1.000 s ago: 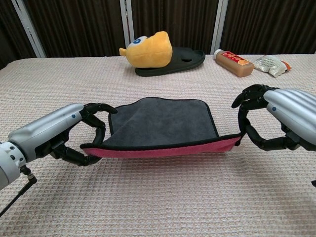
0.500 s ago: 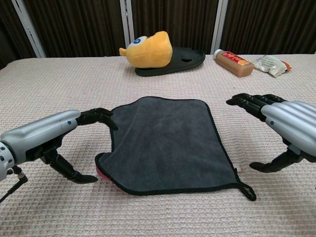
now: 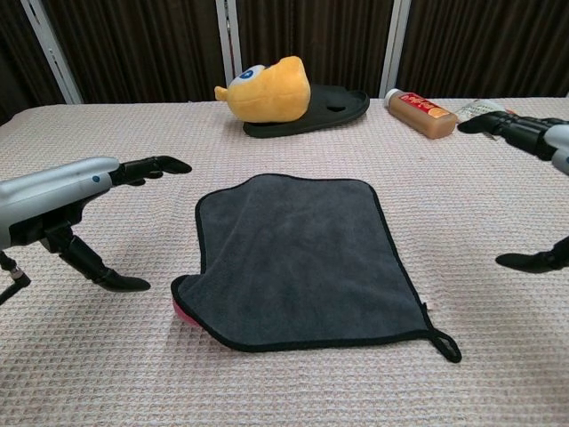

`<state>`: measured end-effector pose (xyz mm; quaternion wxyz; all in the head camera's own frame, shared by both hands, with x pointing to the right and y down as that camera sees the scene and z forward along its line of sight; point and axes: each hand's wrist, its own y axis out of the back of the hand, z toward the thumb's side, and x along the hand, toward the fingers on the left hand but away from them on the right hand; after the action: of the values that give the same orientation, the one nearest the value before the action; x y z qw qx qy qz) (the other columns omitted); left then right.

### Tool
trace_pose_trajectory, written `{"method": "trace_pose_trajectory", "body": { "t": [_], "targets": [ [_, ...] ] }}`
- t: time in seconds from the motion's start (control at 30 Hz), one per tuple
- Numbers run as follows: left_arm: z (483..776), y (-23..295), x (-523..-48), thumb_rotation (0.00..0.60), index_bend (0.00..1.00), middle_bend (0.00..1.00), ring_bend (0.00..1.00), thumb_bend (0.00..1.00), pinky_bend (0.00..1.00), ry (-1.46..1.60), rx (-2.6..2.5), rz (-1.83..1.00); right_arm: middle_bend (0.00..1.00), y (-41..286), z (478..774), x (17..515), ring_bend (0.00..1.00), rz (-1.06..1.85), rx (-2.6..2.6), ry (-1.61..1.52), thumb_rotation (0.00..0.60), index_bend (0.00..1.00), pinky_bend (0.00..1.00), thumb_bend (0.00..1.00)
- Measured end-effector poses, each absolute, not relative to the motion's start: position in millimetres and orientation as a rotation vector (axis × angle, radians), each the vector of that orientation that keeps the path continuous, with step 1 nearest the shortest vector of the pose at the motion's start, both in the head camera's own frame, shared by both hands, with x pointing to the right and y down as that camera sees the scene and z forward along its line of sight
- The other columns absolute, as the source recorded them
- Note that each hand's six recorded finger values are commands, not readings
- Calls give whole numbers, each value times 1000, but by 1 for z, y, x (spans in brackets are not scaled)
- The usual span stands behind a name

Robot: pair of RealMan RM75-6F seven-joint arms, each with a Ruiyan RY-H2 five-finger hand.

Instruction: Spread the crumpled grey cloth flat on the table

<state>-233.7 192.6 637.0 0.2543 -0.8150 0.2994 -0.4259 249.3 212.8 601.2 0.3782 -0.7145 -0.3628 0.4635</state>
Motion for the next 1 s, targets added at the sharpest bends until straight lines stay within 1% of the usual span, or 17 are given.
{"method": "trace_pose_trajectory", "body": {
  "t": [0.13,0.3,0.4,0.67,1.0],
  "targets": [
    [639,182,-238,600,127,5,0,14,0,781,-2131,-1164,0,209,596,269,0,1227,-1802,-1003,600,0,0,164],
    [650,160,-241,600,324,42,0,63,0,746,-1975,-1163,0,204,598,290,0,1261,-1777,-1081,600,0,0,165],
    [658,147,-238,600,398,45,0,87,0,727,-1886,-1163,0,200,599,301,0,1255,-1769,-1121,600,0,0,164],
    [684,119,-213,600,440,57,0,88,0,656,-1716,-1186,0,189,598,323,0,1211,-1726,-1183,600,0,0,164],
    [710,103,-186,600,450,64,0,88,0,613,-1626,-1206,0,182,610,340,0,1221,-1759,-1239,600,0,0,164]
  ]
}}
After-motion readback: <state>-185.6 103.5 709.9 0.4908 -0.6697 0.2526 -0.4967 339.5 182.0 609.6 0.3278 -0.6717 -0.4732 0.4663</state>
